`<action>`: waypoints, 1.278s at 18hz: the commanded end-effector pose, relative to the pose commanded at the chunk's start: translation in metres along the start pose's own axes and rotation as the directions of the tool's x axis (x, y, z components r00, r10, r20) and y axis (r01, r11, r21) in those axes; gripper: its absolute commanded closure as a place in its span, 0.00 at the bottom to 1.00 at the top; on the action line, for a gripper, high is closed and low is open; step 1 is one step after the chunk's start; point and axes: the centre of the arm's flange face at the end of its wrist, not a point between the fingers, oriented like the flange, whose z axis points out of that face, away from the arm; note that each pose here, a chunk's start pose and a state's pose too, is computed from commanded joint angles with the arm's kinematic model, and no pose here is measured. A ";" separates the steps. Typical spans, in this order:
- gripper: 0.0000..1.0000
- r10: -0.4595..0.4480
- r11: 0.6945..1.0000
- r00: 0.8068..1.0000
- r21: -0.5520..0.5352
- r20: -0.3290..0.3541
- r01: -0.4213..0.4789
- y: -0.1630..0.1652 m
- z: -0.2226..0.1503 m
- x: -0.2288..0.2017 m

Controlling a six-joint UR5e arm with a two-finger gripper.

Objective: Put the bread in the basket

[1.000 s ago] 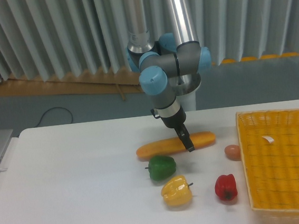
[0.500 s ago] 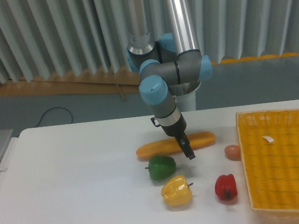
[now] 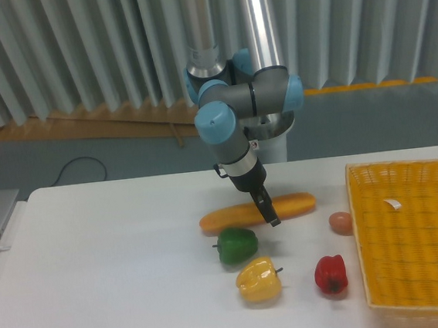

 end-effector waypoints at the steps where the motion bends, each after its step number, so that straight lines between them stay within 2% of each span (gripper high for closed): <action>1: 0.00 0.000 1.000 1.000 0.000 -0.004 0.000 -0.001 0.002 0.000; 9: 0.00 -0.002 1.000 1.000 -0.003 -0.020 0.002 0.002 0.007 0.009; 15: 0.00 0.010 1.000 1.000 -0.013 -0.006 -0.010 -0.012 -0.001 0.021; 18: 0.00 -0.028 0.997 0.999 -0.075 0.020 0.030 -0.023 -0.005 0.018; 21: 0.00 -0.035 0.996 0.999 -0.076 0.028 0.037 -0.025 -0.007 0.011; 23: 0.00 -0.029 0.996 1.000 -0.083 0.004 0.029 -0.032 0.007 0.005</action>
